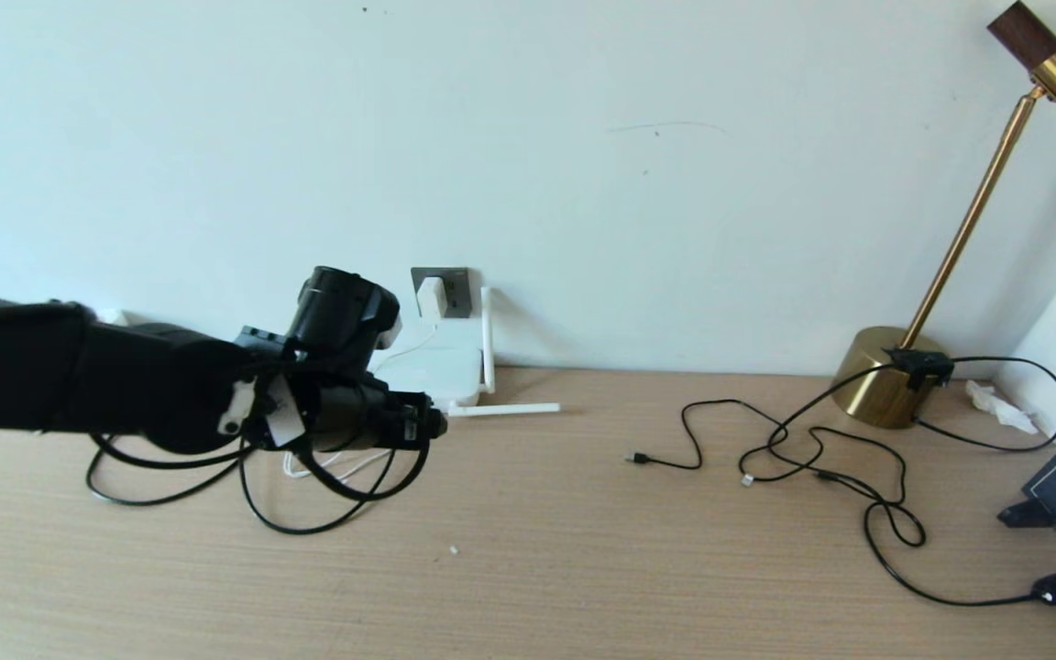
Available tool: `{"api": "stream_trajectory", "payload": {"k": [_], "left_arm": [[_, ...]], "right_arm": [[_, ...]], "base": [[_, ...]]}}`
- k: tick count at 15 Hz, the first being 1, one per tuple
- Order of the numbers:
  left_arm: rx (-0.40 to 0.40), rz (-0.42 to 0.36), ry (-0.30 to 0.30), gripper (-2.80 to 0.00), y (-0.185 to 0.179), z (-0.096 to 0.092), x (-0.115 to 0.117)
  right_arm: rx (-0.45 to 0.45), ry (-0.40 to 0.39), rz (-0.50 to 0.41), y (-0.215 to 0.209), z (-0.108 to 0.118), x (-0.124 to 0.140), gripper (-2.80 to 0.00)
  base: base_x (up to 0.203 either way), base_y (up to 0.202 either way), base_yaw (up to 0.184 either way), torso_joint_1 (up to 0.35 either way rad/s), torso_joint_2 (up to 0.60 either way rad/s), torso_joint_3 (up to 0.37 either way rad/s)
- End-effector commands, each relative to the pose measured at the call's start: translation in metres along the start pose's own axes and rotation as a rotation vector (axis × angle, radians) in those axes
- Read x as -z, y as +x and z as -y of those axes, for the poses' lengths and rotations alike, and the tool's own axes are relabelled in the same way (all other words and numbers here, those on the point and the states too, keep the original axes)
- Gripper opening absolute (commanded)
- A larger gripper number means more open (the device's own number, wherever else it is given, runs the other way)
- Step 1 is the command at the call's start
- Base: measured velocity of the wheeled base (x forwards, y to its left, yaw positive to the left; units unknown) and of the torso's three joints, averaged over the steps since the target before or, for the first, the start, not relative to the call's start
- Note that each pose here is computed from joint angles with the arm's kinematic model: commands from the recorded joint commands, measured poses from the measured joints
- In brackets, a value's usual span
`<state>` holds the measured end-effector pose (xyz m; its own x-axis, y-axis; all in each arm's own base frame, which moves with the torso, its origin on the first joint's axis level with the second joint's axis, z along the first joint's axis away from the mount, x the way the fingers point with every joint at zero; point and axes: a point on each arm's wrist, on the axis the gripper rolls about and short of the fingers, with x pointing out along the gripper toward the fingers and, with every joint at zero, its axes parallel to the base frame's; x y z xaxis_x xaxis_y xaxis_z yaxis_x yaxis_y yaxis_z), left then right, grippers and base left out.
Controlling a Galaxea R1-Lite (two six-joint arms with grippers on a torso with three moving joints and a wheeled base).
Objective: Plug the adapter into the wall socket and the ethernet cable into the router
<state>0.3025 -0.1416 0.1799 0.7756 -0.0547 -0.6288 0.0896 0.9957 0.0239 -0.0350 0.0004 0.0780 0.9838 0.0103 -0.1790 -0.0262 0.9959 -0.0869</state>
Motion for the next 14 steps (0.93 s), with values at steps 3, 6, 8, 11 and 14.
{"api": "stream_trajectory", "payload": {"k": [3, 6, 8, 11, 14], "left_arm": [[0.043, 0.152, -0.055, -2.80, -0.096, -0.010, 0.016], [0.023, 0.281, -0.102, -2.80, -0.162, -0.040, 0.051], [-0.050, 0.328, -0.157, -2.80, -0.185, -0.075, 0.099], [-0.250, 0.385, -0.269, -2.80, -0.199, -0.113, 0.175], [-0.294, 0.465, -0.242, -2.80, -0.202, -0.122, 0.240]], "right_arm": [[-0.001, -0.001, -0.002, 0.000, 0.000, 0.000, 0.00], [-0.001, 0.000, -0.002, 0.000, 0.000, 0.000, 0.00], [0.001, 0.002, -0.003, 0.000, 0.000, 0.000, 0.00], [0.001, 0.003, -0.003, 0.000, 0.000, 0.000, 0.00], [0.001, 0.005, -0.003, 0.000, 0.000, 0.000, 0.00]], "base": [[0.000, 0.000, 0.000, 0.000, 0.00, 0.000], [0.000, 0.000, 0.000, 0.000, 0.00, 0.000], [0.000, 0.000, 0.000, 0.000, 0.00, 0.000], [0.000, 0.000, 0.000, 0.000, 0.00, 0.000], [0.000, 0.000, 0.000, 0.000, 0.00, 0.000]]}}
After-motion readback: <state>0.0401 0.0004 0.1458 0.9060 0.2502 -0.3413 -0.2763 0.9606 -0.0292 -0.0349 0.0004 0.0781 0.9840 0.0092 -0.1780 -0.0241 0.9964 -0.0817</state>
